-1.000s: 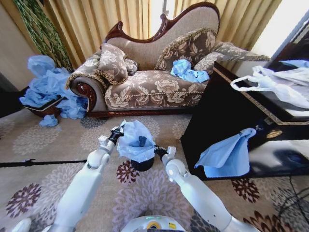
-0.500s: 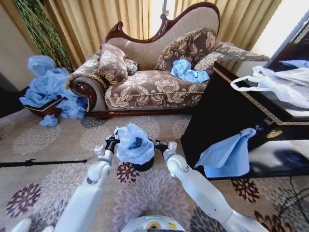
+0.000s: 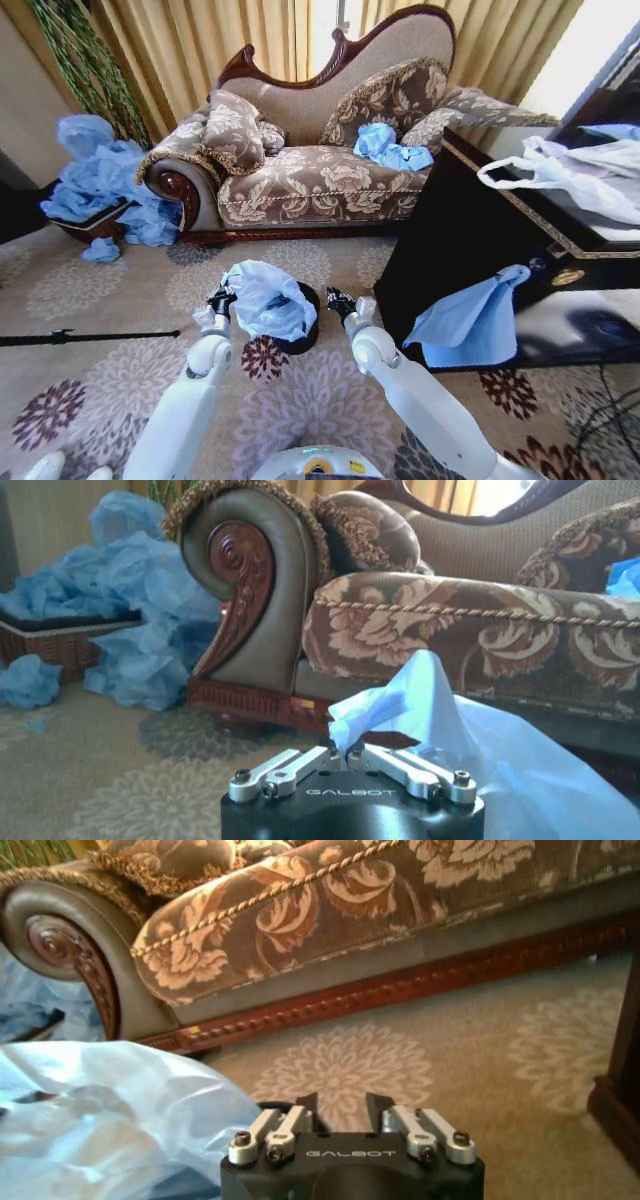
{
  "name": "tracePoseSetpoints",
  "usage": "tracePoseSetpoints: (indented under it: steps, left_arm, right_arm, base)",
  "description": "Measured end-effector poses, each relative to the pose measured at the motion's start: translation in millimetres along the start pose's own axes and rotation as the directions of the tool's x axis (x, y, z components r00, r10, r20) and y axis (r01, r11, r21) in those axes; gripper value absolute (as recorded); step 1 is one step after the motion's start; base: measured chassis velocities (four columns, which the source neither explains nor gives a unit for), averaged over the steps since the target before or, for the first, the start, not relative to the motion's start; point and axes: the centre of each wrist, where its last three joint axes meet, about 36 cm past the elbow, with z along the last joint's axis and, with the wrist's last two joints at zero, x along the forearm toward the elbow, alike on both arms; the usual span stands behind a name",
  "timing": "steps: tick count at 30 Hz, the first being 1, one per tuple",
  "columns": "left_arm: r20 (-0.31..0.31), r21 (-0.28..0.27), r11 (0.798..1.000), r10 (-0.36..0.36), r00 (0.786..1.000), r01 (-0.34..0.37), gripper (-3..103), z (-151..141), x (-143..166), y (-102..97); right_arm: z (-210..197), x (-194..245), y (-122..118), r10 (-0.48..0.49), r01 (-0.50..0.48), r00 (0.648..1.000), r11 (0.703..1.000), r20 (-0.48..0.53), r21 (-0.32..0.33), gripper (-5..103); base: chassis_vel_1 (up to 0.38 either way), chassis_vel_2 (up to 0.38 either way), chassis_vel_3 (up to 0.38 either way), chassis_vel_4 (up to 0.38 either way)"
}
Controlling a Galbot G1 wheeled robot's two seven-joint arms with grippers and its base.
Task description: Place a garbage bag over the trash bin.
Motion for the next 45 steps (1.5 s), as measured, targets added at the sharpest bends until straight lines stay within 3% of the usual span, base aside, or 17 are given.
tracePoseSetpoints:
  steps: [1, 2, 5, 7, 10, 13, 16, 17, 24, 27, 32, 33, 35, 36, 39, 42, 45]
  left_arm:
    - [-0.003, 0.0, 1.0, -0.003, 1.0, 0.003, 0, 1, 0, -0.2]
    - [-0.004, 0.001, 1.0, -0.002, 1.0, 0.002, 0, 2, 0, -0.7]
    - [-0.005, 0.001, 1.0, -0.001, 1.0, 0.001, 0, 2, 0, -1.2]
    - [-0.008, -0.002, 1.0, 0.0, 1.0, 0.0, 0, 3, 0, -1.5]
    - [-0.008, -0.003, 1.0, 0.001, 1.0, -0.001, 0, 3, 0, -1.3]
    - [-0.01, -0.007, 1.0, 0.004, 1.0, -0.004, 0, 3, 1, -0.9]
    - [-0.012, -0.01, 1.0, 0.007, 1.0, -0.007, 0, 4, 1, -0.7]
    - [-0.013, -0.011, 1.0, 0.008, 1.0, -0.008, 0, 4, 2, -0.5]
    - [-0.009, -0.013, 1.0, 0.013, 1.0, -0.013, 0, 3, 3, 0.2]
    - [-0.008, -0.013, 1.0, 0.014, 1.0, -0.014, 0, 3, 3, 0.1]
    - [-0.001, -0.011, 1.0, 0.019, 1.0, -0.019, 0, 1, 4, -0.8]
    - [0.001, -0.01, 1.0, 0.02, 1.0, -0.02, 0, 0, 5, -0.9]
    - [0.001, -0.01, 1.0, 0.02, 1.0, -0.02, 0, 0, 5, -0.8]
    - [0.002, -0.01, 1.0, 0.02, 1.0, -0.02, 0, 0, 5, -0.6]
    - [0.005, -0.009, 1.0, 0.022, 1.0, -0.022, 0, -1, 6, -0.2]
    - [0.008, -0.009, 1.0, 0.022, 1.0, -0.022, 0, -2, 6, 0.6]
    - [0.011, -0.007, 1.0, 0.023, 1.0, -0.023, 0, -2, 6, 0.5]
  right_arm:
    - [5, 7, 6, -0.012, 0.012, 1.0, 1.0, -0.015, -0.026, 31]
    - [10, 12, 11, -0.021, 0.02, 0.999, 0.999, -0.033, -0.049, 41]
    - [19, 17, 16, -0.031, 0.026, 0.998, 0.997, -0.059, -0.071, 41]
    - [35, 25, 24, -0.039, 0.03, 0.995, 0.995, -0.093, -0.095, 63]
    - [42, 30, 31, -0.048, 0.036, 0.993, 0.993, -0.106, -0.114, 63]
    - [50, 39, 45, -0.067, 0.05, 0.99, 0.989, -0.122, -0.14, 85]
    - [52, 41, 54, -0.065, 0.044, 0.99, 0.986, -0.125, -0.158, 85]
    - [53, 41, 58, -0.061, 0.04, 0.99, 0.985, -0.127, -0.166, 95]
    - [70, 27, 62, -0.042, 0.017, 0.988, 0.987, -0.15, -0.162, 103]
    - [74, 20, 65, -0.041, 0.014, 0.987, 0.985, -0.155, -0.172, 103]
    - [83, 11, 64, -0.033, 0.007, 0.986, 0.987, -0.161, -0.16, 87]
    - [87, 8, 63, -0.029, 0.003, 0.987, 0.988, -0.161, -0.156, 76]
    - [89, 6, 62, -0.026, 0.002, 0.987, 0.988, -0.16, -0.154, 76]
    - [92, 4, 60, -0.021, -0.002, 0.987, 0.989, -0.156, -0.149, 65]
    - [95, 1, 57, -0.014, -0.008, 0.988, 0.99, -0.151, -0.144, 65]
    - [95, 0, 54, -0.011, -0.011, 0.989, 0.99, -0.146, -0.143, 44]
    - [95, 0, 54, -0.01, -0.011, 0.989, 0.99, -0.145, -0.143, 44]
  base:
    - [0.0, 0.0, 0.0, 0.0]
    - [0.0, 0.0, 0.0, 0.0]
    - [0.0, 0.0, 0.0, 0.0]
    - [0.0, 0.0, 0.0, 0.0]
    - [0.0, 0.0, 0.0, 0.0]
    - [0.0, 0.0, 0.0, 0.0]
    - [0.0, 0.0, 0.0, 0.0]
    - [0.0, 0.0, 0.0, 0.0]
    - [0.0, 0.0, 0.0, 0.0]
    - [0.0, 0.0, 0.0, 0.0]
    - [0.0, 0.0, 0.0, 0.0]
    - [0.0, 0.0, 0.0, 0.0]
    - [0.0, 0.0, 0.0, 0.0]
    - [0.0, 0.0, 0.0, 0.0]
    - [0.0, 0.0, 0.0, 0.0]
    - [0.0, 0.0, 0.0, 0.0]
    - [0.0, 0.0, 0.0, 0.0]
